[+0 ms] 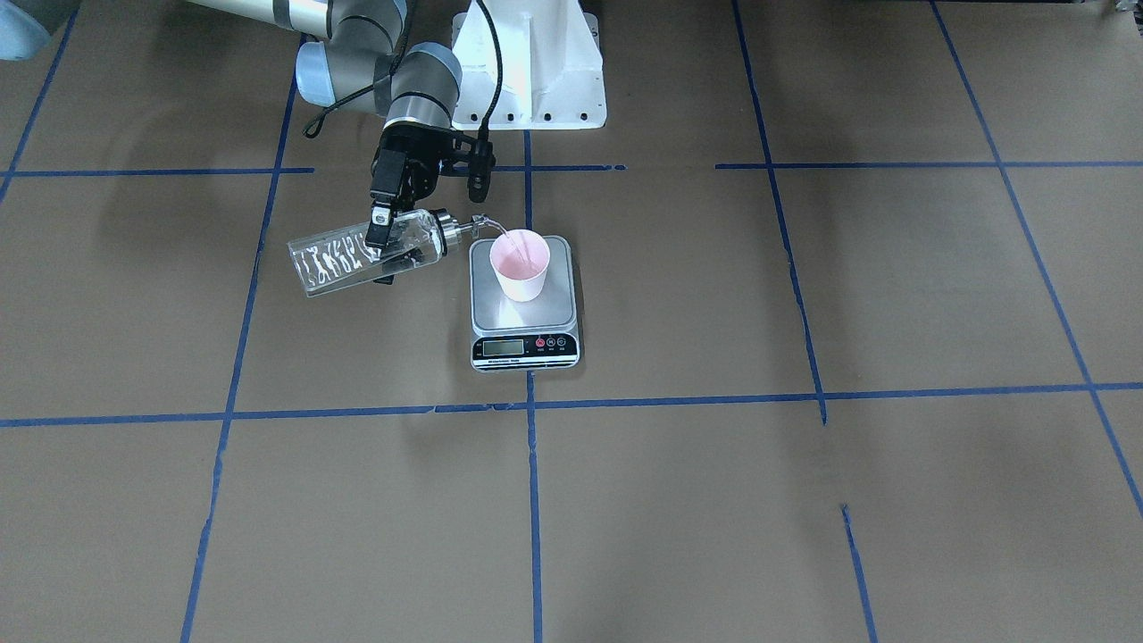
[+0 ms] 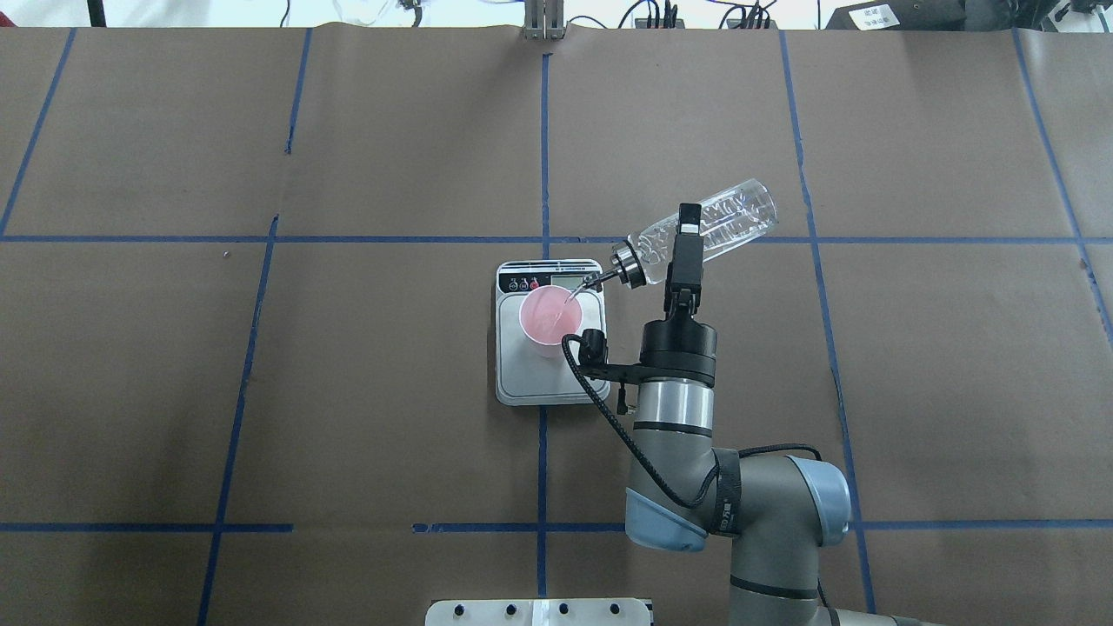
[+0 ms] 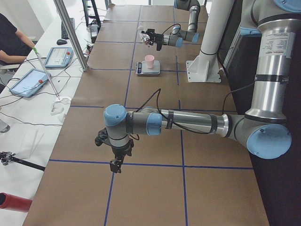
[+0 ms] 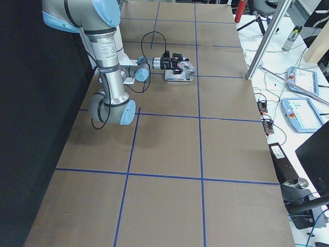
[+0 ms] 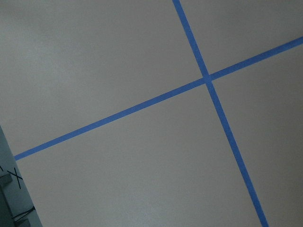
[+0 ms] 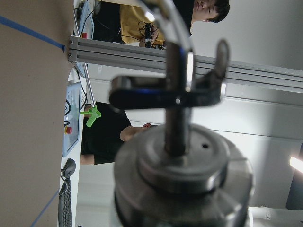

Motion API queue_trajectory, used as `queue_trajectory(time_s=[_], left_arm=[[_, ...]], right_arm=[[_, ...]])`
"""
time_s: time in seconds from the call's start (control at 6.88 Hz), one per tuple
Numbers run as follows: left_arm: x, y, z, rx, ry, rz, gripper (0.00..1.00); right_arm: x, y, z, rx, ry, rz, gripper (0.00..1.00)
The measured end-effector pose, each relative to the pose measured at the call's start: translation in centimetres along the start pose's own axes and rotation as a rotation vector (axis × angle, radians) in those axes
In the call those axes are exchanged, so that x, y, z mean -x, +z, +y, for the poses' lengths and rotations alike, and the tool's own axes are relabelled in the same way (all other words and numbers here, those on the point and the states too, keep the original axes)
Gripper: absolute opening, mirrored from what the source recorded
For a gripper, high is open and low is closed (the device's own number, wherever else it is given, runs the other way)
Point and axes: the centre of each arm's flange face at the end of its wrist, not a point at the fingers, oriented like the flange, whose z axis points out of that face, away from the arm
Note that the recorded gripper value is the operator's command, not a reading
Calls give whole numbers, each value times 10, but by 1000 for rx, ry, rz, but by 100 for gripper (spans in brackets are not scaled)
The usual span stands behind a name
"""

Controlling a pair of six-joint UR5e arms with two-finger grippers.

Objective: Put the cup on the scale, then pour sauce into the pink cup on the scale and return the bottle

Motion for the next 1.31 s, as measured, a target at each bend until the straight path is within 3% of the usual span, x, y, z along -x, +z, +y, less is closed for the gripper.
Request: queue_trajectory(time_s=[0.58, 1.31], left_arm=[[0, -3, -3, -3, 2, -2, 100], [0, -4, -3, -6, 2, -4, 100]], right_arm=[[-4, -6, -2, -10, 85, -17, 0], [-11, -7, -2, -27, 246, -96, 0]])
